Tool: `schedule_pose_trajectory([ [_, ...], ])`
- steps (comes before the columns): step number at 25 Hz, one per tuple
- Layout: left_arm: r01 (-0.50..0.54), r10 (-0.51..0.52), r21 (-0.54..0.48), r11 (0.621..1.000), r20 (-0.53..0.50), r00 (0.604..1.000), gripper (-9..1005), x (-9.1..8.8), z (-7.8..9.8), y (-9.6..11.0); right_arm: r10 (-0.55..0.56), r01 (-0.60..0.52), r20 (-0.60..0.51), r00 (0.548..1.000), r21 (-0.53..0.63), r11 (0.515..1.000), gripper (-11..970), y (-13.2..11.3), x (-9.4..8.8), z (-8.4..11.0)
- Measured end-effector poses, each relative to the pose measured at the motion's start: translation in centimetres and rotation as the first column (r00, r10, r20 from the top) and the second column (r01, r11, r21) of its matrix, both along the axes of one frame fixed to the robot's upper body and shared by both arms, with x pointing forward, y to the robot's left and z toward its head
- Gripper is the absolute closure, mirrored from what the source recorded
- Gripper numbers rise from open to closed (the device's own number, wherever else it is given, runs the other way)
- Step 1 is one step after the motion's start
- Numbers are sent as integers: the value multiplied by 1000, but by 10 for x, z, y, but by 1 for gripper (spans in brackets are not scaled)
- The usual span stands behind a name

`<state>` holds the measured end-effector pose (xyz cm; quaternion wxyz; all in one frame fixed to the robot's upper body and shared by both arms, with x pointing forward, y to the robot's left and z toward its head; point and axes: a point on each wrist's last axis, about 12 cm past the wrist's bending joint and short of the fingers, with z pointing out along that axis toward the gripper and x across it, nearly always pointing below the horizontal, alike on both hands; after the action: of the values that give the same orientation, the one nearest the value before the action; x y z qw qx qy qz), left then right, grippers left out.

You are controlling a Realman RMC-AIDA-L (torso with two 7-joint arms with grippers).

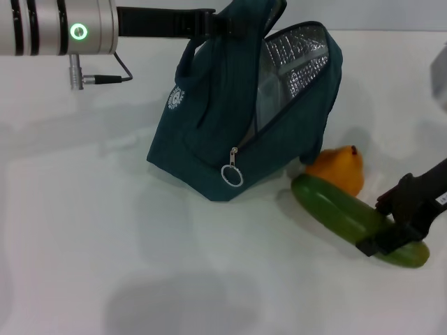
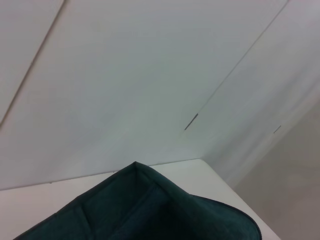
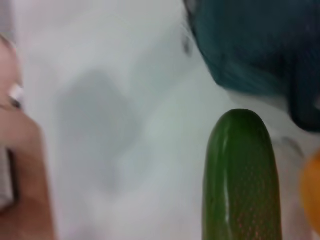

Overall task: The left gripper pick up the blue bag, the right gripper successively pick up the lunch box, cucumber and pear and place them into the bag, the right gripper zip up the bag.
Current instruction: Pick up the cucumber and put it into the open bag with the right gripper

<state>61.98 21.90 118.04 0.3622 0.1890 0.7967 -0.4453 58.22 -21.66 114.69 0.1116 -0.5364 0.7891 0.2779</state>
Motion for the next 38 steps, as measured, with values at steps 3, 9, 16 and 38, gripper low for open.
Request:
schedule_pose_trajectory([
  [3, -2, 2, 2, 1000, -3, 1000, 930, 0, 0, 1, 31, -27, -23, 999, 132, 991, 379, -11, -9, 9],
  [9, -3, 3, 3, 1000, -6, 1000, 930, 0, -1, 1, 119, -111, 9, 993, 439, 892, 377, -57, -38, 31],
  [16, -7, 7, 3, 1000, -22, 1000, 930, -1, -5, 3, -63, -126, 249, 966, 675, 727, 375, -109, -56, 53],
  [38, 33, -33, -24, 999, -26, 999, 930, 4, 6, -13, -650, -255, 639, 412, 765, 591, 370, -55, -13, -15],
])
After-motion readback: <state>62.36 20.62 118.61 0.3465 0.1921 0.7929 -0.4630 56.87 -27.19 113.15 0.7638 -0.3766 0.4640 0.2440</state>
